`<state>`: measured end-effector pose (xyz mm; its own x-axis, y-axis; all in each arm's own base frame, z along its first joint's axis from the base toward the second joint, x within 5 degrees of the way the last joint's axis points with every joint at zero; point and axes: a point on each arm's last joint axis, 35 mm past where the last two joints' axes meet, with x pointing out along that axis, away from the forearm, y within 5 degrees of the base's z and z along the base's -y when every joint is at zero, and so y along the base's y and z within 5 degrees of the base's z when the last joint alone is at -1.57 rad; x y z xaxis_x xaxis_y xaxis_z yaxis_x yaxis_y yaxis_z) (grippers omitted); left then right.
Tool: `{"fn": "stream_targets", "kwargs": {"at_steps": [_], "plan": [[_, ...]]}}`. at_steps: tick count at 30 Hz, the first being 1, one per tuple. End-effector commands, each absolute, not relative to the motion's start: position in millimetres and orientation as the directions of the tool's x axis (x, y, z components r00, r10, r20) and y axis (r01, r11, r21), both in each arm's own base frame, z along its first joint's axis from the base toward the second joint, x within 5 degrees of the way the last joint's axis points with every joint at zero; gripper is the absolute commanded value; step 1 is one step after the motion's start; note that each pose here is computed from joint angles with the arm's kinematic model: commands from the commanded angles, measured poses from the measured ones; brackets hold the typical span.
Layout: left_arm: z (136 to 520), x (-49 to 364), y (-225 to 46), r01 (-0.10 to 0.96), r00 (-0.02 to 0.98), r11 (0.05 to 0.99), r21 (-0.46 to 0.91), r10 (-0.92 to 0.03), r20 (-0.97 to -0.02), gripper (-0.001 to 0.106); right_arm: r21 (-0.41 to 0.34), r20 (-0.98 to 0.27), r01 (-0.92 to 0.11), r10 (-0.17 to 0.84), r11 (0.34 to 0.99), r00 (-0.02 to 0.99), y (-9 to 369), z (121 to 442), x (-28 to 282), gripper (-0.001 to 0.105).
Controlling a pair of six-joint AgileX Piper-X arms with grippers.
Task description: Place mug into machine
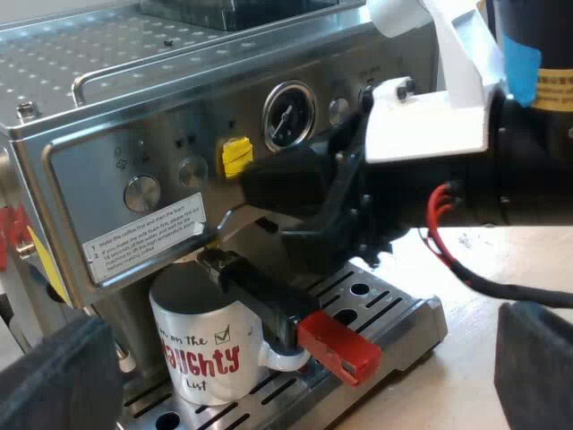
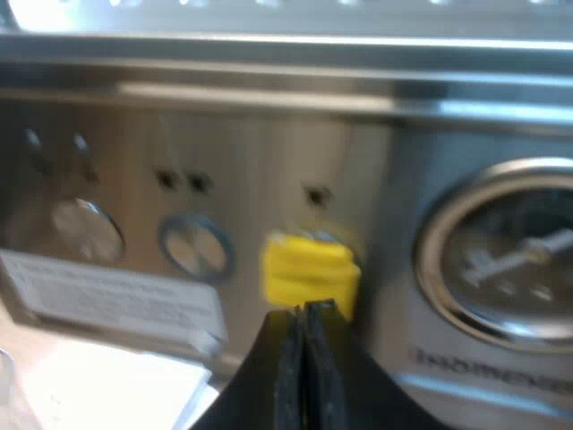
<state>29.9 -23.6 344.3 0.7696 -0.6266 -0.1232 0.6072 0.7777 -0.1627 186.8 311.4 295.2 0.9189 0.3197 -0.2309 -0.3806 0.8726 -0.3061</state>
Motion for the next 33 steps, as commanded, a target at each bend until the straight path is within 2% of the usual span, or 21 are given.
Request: {"fn": "stream_targets", "kwargs": {"at_steps": [1,4,9,12,17,19,20,24,30,32,33], "plan": [[347.1,28.6,-23.0,0.612,0.77,0.775,-0.157,-0.629,-0.107,0.085,-0.342,-0.254,-0.386,0.311,0.857,0.916,306.7,304.9,175.3,0.002],[347.1,28.6,-23.0,0.612,0.77,0.775,-0.157,-0.629,-0.107,0.085,-0.374,-0.289,-0.427,0.334,0.823,0.897,302.4,311.7,157.7,0.02],[347.1,28.6,-23.0,0.612,0.77,0.775,-0.157,-0.629,-0.107,0.085,-0.379,-0.324,-0.472,0.364,0.796,0.873,292.8,322.8,137.5,0.062],[347.7,31.0,-24.4,0.611,0.77,0.775,-0.161,-0.629,-0.11,0.085,-0.381,-0.348,-0.507,0.388,0.773,0.853,283.0,330.7,130.8,0.078],[353.0,43.7,-31.5,0.588,0.772,0.765,-0.264,-0.628,-0.101,0.085,-0.385,-0.367,-0.526,0.397,0.758,0.841,263.9,344.2,127.8,0.079],[355.7,47.9,-33.6,0.58,0.773,0.762,-0.289,-0.626,-0.1,0.085,-0.387,-0.37,-0.519,0.387,0.762,0.844,257.4,347.8,128.7,0.079],[359.0,50.9,-35.2,0.576,0.776,0.764,-0.292,-0.623,-0.098,0.085,-0.388,-0.378,-0.493,0.353,0.778,0.856,241.6,354.8,132.7,0.079],[382.8,61.0,-35.1,0.467,0.858,0.839,-0.278,-0.506,-0.088,0.085,-0.397,-0.389,-0.411,0.255,0.82,0.885,201.5,369.7,143.1,0.079],[404.6,71.2,-35.6,0.409,0.891,0.87,-0.275,-0.446,-0.084,0.085,-0.392,-0.38,-0.344,0.19,0.853,0.905,172.0,381.8,146.1,0.079],[406.0,78.9,-36.0,0.383,0.9,0.881,-0.276,-0.424,-0.103,0.085,-0.375,-0.382,-0.322,0.171,0.869,0.908,156.2,387.0,149.0,0.079],[405.9,80.0,-35.8,0.377,0.902,0.884,-0.276,-0.418,-0.106,0.085,-0.317,-0.396,-0.279,0.141,0.906,0.907,119.3,396.3,155.6,0.079]]}}
